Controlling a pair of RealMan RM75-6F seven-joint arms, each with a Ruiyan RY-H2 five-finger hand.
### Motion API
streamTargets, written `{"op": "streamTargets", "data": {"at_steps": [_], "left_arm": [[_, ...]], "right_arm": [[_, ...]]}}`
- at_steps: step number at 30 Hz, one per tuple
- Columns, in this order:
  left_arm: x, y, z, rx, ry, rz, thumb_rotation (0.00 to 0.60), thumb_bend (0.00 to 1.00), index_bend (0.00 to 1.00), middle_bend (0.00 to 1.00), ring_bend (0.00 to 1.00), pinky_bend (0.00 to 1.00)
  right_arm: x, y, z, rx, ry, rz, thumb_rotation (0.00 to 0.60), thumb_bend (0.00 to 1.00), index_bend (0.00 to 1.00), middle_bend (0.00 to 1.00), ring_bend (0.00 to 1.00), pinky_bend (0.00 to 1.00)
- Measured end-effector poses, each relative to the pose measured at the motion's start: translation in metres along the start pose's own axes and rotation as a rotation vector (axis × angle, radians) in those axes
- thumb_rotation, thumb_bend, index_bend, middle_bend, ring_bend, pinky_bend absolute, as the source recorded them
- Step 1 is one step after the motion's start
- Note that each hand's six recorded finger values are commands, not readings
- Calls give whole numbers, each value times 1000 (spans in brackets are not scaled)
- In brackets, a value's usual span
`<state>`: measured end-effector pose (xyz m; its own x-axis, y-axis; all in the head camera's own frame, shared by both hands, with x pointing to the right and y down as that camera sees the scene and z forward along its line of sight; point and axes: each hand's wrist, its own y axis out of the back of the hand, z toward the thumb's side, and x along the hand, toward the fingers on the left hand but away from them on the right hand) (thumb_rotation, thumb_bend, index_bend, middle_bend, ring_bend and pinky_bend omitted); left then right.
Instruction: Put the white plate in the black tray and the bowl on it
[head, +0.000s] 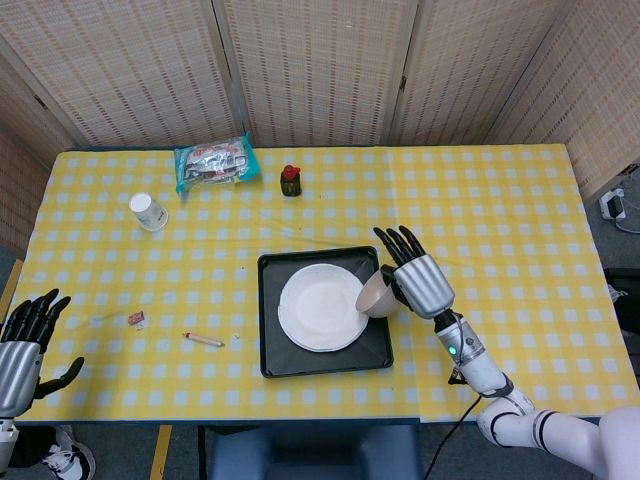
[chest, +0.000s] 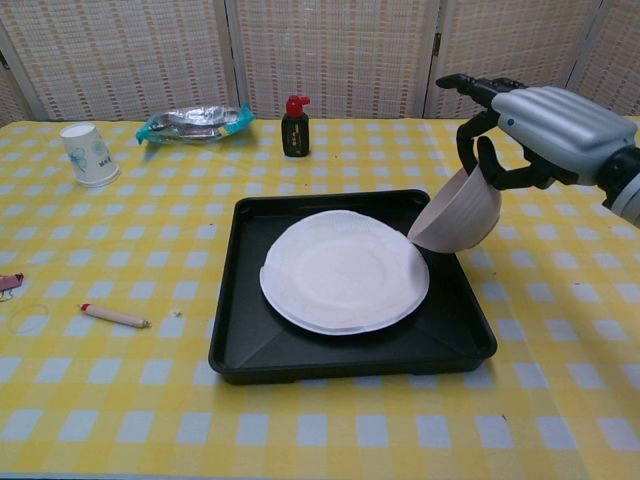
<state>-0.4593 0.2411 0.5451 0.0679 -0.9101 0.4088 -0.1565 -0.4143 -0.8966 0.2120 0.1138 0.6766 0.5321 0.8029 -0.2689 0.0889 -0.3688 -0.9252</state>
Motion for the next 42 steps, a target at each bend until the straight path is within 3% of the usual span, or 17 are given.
{"op": "streamTargets", "data": {"at_steps": [5, 14, 26, 35, 38, 42], "left_arm": [[-2, 3, -1, -4, 3, 5, 600, 331, 0, 0, 58, 16], [-5, 9, -4, -17, 13, 11, 600, 331, 0, 0, 57, 15], [-4, 9, -7, -23, 18, -3, 600, 331, 0, 0, 56, 15], [-3, 9, -10, -25, 27, -7, 600, 331, 0, 0, 56, 15], [-3, 8, -9, -23, 26, -8, 600, 331, 0, 0, 56, 15], [-3, 7, -9, -22, 24, -14, 600, 331, 0, 0, 56, 15]], "right_arm": [[-8, -6, 27, -26, 54, -11, 600, 597, 697, 60, 14, 0], [-34, -25, 48, -77, 71, -8, 600, 597, 701, 66, 28, 0], [-55, -56, 59, -91, 77, 36, 600, 596, 700, 71, 34, 0], [-59, -66, 63, -97, 97, 37, 600, 597, 700, 68, 37, 0], [-52, -71, 63, -79, 113, 52, 600, 597, 621, 38, 20, 0], [-43, -74, 59, -48, 116, 75, 600, 596, 389, 0, 0, 0]]}}
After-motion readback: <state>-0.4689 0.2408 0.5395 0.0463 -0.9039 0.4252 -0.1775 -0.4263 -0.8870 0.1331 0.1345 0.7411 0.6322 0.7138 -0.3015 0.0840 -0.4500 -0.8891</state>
